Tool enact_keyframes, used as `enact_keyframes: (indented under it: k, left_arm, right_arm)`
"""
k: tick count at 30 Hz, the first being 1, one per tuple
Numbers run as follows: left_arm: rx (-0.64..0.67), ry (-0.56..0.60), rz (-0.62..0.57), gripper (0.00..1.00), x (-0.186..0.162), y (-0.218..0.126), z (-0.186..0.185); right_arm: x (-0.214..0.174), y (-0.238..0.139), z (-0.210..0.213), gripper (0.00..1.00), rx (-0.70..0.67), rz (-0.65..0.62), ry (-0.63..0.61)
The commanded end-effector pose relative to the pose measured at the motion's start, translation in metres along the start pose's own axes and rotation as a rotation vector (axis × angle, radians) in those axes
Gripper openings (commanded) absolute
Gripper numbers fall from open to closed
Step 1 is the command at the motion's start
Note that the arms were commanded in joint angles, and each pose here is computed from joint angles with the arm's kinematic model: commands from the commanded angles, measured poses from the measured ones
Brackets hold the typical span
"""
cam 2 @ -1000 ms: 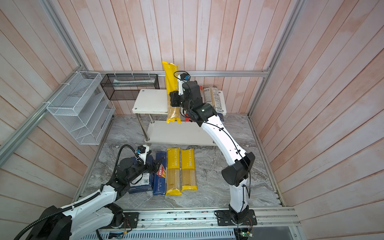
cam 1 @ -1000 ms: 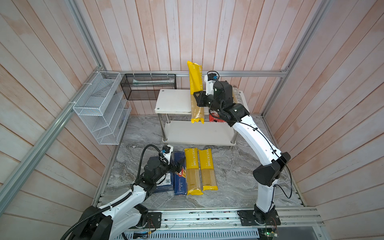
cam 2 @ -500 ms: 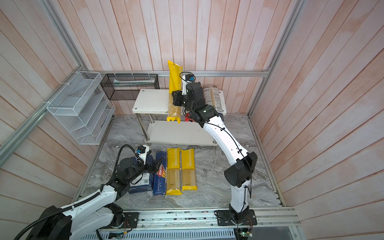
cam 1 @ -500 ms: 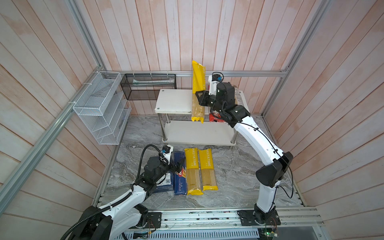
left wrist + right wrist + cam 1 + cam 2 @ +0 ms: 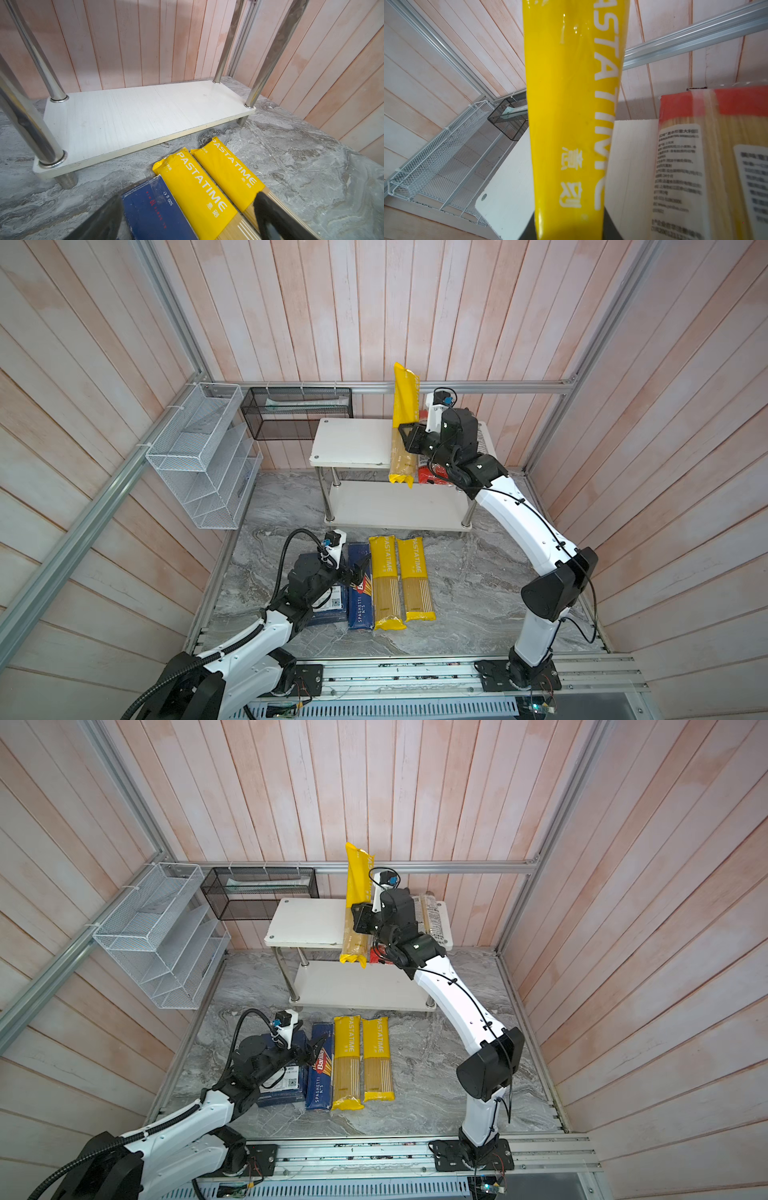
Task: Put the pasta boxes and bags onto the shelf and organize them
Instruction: 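Lower the yellow pack onto the top shelf beside the red-and-clear bag, then open the right gripper and draw it back from the yellow pack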
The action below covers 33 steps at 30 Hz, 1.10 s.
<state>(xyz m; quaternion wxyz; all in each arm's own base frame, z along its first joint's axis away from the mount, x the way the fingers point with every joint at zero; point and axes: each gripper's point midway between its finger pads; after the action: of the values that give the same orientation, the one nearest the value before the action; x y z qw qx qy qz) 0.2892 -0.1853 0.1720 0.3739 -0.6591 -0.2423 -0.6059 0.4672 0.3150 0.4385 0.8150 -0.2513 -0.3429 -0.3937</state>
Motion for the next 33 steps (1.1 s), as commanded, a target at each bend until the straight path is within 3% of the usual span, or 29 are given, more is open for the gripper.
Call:
enact_keyframes:
  k: [1,6,14,21,29,33]
  left_arm:
    - [-0.007,0.013,-0.017,1.0,0.004,-0.002,-0.002]
    - [-0.003,0.015,-0.015,1.0,0.004,-0.002,-0.002]
    - [-0.003,0.011,-0.007,1.0,0.001,0.0,-0.001]
    - [0.0,0.012,-0.008,1.0,0.002,-0.001,-0.001]
    - [0.005,0.017,-0.012,1.0,0.003,-0.002,0.0]
    - [0.009,0.017,-0.01,1.0,0.002,-0.001,0.0]
  right_arm:
    - [0.049,-0.021,0.021,0.31,0.066,-0.165,-0.015]
    - [0.05,-0.014,0.019,0.41,0.065,-0.16,-0.009]
    - [0.051,-0.014,0.022,0.43,0.085,-0.156,-0.005]
    - [0.046,-0.036,0.046,0.43,0.135,-0.108,-0.087]
    - [-0.014,-0.079,0.096,0.43,0.201,0.044,-0.355]
    - [-0.042,-0.113,0.101,0.43,0.248,0.101,-0.368]
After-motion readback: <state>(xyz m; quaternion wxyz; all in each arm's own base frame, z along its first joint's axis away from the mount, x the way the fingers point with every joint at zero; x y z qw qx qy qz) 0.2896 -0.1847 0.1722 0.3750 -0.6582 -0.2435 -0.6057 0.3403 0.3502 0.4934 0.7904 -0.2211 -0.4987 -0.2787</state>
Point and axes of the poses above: each gripper's point midway between its finger pads, its own y axis out along the fingers, its own z axis along the line the jaws close on, x = y × z, and after that the axes turned 10 degrees about y, right-handed
